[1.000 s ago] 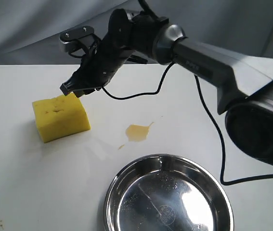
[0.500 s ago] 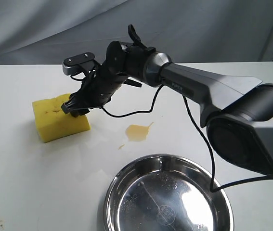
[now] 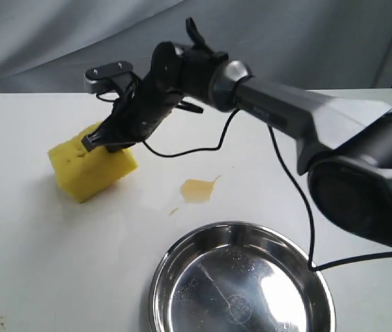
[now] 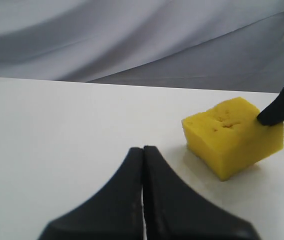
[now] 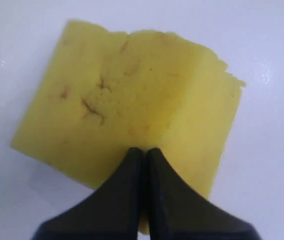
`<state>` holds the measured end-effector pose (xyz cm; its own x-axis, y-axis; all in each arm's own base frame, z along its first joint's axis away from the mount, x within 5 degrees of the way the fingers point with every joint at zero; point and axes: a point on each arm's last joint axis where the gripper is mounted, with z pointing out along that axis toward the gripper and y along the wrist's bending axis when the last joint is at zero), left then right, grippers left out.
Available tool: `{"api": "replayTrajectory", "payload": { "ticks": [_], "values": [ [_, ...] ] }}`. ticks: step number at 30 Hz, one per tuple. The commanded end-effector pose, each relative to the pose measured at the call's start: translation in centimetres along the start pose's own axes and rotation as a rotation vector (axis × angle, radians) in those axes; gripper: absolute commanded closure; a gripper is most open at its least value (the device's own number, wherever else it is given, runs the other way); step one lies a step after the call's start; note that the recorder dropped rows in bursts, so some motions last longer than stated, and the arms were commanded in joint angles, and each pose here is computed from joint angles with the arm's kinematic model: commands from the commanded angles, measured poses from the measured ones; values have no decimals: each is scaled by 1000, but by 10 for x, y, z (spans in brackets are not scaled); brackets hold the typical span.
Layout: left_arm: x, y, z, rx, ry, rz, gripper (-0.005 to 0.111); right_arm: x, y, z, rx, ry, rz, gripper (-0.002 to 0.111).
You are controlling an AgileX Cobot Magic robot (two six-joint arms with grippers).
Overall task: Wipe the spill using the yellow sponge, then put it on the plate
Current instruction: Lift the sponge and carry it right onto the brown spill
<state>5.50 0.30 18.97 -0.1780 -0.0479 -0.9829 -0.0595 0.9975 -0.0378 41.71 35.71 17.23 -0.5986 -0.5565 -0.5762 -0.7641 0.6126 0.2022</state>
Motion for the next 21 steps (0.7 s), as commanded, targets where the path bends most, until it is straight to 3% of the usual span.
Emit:
{"api": "replayTrajectory", "payload": {
  "ticks": [1, 6, 13, 21],
  "values": [
    [1, 0, 0, -1, -3, -10, 107, -17, 3, -66, -24, 25, -28, 108],
    [1, 0, 0, -1, -3, -10, 107, -5, -22, -96, -75, 145, 15, 108],
    [1, 0, 0, -1, -3, -10, 107, 16, -65, -104, -215, 99, 150, 108],
    [1, 0, 0, -1, -3, -10, 107, 75, -82, -101, -157, 312, 116, 108]
  ]
}}
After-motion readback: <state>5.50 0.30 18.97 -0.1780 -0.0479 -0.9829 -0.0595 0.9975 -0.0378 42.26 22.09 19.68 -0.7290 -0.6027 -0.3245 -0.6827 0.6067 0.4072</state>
